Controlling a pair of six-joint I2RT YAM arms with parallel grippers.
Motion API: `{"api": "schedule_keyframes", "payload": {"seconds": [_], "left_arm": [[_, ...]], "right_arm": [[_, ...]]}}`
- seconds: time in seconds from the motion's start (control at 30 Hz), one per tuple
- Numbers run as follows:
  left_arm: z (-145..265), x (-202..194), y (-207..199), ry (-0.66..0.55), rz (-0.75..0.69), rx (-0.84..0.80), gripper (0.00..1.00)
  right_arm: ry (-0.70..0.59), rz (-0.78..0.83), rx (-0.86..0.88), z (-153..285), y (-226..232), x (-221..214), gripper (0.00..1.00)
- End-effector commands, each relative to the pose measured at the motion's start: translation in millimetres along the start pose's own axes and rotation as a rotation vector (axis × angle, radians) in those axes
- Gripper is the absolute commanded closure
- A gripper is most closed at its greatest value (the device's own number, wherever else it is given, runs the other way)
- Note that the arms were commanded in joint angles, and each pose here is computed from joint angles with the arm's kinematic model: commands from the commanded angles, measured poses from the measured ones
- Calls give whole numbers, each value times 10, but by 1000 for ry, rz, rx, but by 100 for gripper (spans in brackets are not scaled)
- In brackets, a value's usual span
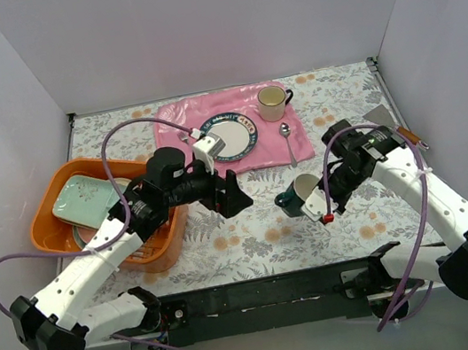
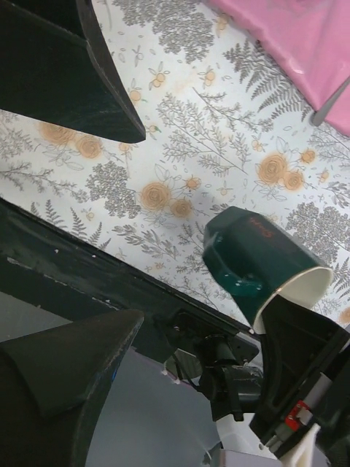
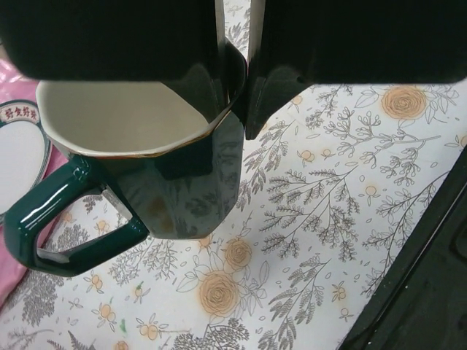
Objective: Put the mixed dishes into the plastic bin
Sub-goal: Pick up the cup at the center of the board.
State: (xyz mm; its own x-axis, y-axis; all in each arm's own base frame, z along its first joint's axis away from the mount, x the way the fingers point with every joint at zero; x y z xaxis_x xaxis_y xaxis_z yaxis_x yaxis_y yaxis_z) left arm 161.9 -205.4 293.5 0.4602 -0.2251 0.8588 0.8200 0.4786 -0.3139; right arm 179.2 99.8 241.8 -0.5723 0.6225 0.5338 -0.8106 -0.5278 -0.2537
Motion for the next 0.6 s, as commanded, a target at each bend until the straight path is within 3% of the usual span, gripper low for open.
{"api": "schedule_keyframes", "payload": {"seconds": [0.0,0.33,0.43,0.57], "left_arm": [[-70,214,-54,-39,-115,-34,2],[-445,629,-30,-26,138,40,2],[-693,634,14,102,236,123,2],[-924,521,-126,211,215,225,2]], "right_arm": [[20,187,-8,8,-26,121,99],[100,381,83,-137,-15,231,99],[111,413,97,-172,-40,258,99],[121,432,98,-185,-87,290,99]]}}
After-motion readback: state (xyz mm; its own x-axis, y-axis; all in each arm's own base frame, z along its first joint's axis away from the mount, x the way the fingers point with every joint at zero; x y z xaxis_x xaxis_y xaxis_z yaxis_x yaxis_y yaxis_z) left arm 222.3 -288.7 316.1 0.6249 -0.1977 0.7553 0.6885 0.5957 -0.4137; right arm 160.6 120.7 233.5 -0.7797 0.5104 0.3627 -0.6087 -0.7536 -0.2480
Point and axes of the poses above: each gripper's point midway between its finger pads, its own z axis back along the fingers, its own y axis along the line the jaws close on, x = y × z, the point moved 9 cm from there along z, back along the fingers, and after that the axes turned 7 degrees about -z, right-handed, at the moved point
